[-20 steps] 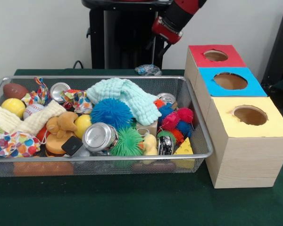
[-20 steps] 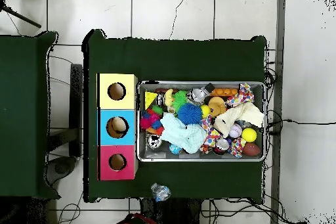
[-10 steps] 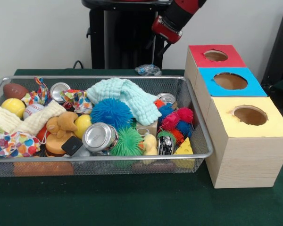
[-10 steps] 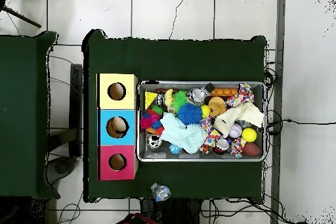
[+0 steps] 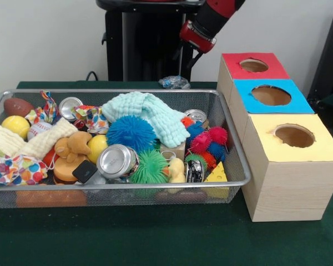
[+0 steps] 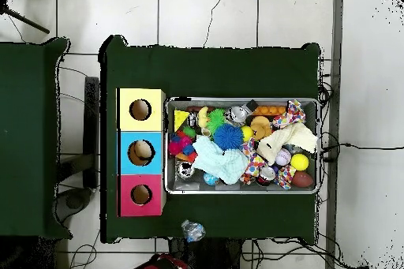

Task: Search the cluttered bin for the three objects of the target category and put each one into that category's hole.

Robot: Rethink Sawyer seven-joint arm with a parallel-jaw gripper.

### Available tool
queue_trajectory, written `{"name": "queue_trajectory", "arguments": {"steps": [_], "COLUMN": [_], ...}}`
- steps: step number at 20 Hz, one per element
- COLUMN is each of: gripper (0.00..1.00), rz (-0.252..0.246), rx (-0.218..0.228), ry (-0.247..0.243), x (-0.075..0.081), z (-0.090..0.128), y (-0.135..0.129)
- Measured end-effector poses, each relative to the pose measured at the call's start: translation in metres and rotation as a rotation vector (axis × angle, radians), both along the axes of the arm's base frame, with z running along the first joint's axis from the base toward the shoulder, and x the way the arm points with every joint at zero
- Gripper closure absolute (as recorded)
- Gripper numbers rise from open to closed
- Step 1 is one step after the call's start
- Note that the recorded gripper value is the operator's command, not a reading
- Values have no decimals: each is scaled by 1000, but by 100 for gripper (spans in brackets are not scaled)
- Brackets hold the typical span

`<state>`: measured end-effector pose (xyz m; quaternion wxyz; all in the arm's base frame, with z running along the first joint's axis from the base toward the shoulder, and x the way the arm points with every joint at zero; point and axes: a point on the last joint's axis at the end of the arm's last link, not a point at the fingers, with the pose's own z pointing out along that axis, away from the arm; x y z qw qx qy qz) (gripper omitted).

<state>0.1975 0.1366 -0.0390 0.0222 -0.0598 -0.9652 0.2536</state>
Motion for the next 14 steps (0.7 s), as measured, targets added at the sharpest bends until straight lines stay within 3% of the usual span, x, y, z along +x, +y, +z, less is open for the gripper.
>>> {"name": "queue_trajectory", "arguments": {"steps": [14], "gripper": [0], "rz": [10], "rx": [11], "ry": [-18], "x": [21], "z": [-17], "y": [6]}}
